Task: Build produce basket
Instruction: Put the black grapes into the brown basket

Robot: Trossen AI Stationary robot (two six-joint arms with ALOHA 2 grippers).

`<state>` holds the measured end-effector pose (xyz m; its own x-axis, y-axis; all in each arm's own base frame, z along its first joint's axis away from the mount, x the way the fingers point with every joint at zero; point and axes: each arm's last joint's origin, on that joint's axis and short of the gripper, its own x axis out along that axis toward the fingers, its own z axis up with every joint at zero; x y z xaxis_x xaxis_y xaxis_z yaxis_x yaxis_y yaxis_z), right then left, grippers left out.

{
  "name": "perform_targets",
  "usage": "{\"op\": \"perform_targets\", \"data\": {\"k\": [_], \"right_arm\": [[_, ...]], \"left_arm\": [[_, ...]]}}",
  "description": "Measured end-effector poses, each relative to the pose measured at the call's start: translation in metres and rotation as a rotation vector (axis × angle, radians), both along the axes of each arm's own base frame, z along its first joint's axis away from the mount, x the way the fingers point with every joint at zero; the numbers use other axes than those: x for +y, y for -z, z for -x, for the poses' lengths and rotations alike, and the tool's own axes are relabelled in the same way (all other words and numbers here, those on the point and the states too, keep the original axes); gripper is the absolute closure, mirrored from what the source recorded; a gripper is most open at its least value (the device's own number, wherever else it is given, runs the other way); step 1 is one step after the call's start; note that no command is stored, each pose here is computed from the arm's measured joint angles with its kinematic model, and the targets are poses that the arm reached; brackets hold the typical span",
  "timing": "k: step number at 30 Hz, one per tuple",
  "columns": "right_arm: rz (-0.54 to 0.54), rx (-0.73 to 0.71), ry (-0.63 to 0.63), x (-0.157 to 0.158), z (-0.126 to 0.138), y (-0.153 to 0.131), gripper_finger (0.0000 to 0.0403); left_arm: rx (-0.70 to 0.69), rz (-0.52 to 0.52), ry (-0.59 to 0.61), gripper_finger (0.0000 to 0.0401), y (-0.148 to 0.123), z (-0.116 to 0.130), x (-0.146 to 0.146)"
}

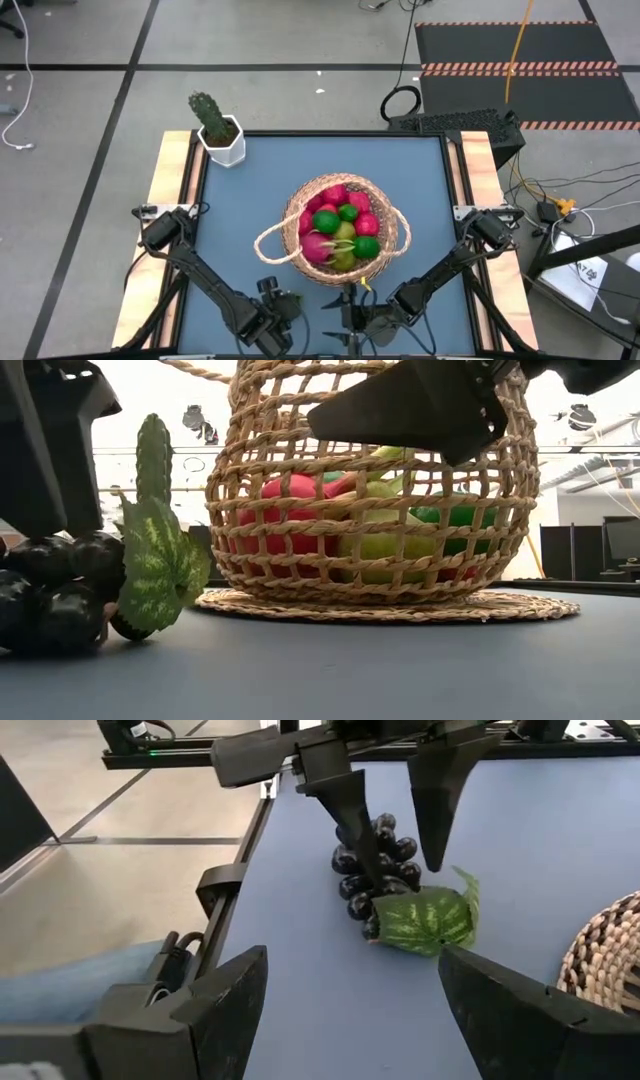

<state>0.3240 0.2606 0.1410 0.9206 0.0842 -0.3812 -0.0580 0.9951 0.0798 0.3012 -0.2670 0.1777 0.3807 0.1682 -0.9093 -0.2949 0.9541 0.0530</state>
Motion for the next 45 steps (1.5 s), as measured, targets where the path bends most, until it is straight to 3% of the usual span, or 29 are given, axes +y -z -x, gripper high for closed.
{"op": "perform_targets", "data": {"k": [15,23,26,34,38,45], "right_arm": [[0.002,0.000,-0.001,0.000,0.000,0.000,0.0116],[-0.008,0.001,0.004,0.000,0.000,0.000,0.0116],[-0.042,0.004,0.022,-0.001,-0.001,0.000,0.0116],[-0.126,0.011,0.069,-0.007,-0.005,0.000,0.0116],[-0.206,0.019,0.029,-0.008,-0.009,-0.002,0.0116],[-0.332,0.008,-0.029,-0.010,-0.015,-0.007,0.0116]], "left_arm": [[0.014,-0.004,0.013,0.0274,-0.001,-0.007,0.009],[-0.057,0.097,0.040,0.0297,-0.004,-0.019,0.004],[-0.073,0.116,0.055,0.0299,-0.005,-0.020,0.002],[0.025,0.049,0.024,0.0298,-0.011,-0.008,0.003],[0.055,0.033,0.002,0.0297,-0.013,-0.001,0.001],[-0.032,0.057,0.059,0.0297,-0.036,0.014,-0.030]]}}
